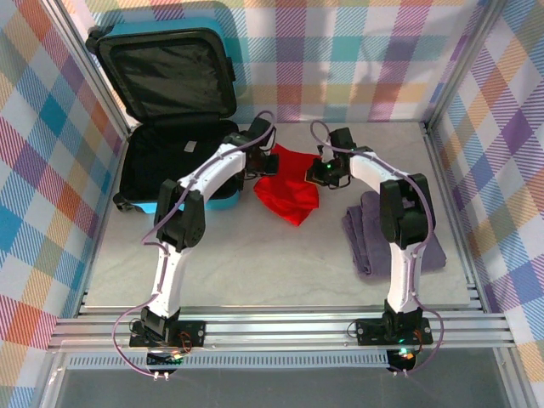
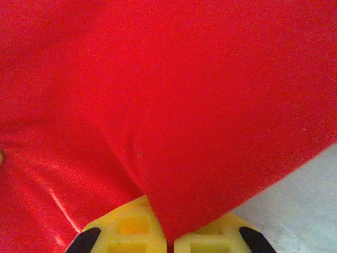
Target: Pack the luggage
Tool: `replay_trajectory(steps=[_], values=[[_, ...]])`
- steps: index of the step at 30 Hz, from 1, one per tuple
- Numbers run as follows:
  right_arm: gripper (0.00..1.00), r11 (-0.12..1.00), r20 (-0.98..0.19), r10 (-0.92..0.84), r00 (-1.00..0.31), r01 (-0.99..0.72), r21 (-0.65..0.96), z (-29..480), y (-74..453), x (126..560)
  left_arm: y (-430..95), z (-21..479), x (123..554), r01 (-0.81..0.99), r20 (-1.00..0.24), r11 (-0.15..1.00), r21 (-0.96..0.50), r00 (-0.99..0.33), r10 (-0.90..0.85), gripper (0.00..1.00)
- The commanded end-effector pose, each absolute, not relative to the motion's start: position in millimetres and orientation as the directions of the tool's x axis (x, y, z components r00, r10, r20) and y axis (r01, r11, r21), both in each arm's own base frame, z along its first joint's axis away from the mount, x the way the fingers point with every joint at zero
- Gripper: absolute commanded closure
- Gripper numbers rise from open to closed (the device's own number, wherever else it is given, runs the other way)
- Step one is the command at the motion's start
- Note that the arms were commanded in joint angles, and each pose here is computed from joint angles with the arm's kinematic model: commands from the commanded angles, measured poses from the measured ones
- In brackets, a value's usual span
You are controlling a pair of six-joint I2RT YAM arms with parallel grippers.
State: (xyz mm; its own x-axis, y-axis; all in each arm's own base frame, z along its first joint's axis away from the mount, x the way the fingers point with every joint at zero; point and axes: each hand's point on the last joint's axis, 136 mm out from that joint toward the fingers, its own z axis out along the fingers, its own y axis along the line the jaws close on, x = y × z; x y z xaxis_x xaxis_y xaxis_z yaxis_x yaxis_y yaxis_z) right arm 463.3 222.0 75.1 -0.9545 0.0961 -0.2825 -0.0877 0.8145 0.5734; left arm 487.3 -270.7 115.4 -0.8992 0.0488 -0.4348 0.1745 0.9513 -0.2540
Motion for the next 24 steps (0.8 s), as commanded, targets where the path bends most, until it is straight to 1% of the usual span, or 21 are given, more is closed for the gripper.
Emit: replay_trajectory(steps=[1, 5, 11, 17, 24], values=[[1.0, 0.774, -0.325, 0.099, -0.94, -0.133, 0.619, 105.1, 239.9, 468.9, -260.1, 170.6, 492.8, 0.198, -0.529, 0.949, -0.247, -0.848, 0.039, 1.0], [1.0, 0.761, -0.346, 0.097, -0.933, -0.154, 0.63, 116.3, 250.4, 472.4, -252.2, 186.2, 494.4, 0.19, -0.553, 0.951, -0.243, -0.833, 0.025, 1.0], [1.0, 0.733, -0.375, 0.085, -0.923, -0.197, 0.651, 134.5, 274.1, 481.3, -228.5, 194.4, 495.9, 0.147, -0.553, 0.964, -0.223, -0.833, -0.001, 1.0], [1.0, 0.699, -0.412, 0.073, -0.908, -0.248, 0.671, 153.6, 311.9, 494.8, -191.4, 205.1, 498.1, 0.094, -0.567, 0.974, -0.205, -0.822, -0.041, 1.0], [1.0, 0.66, -0.452, 0.042, -0.891, -0.315, 0.682, 175.7, 360.9, 510.0, -137.5, 223.2, 505.3, 0.009, -0.592, 0.974, -0.228, -0.795, -0.131, 1.0]])
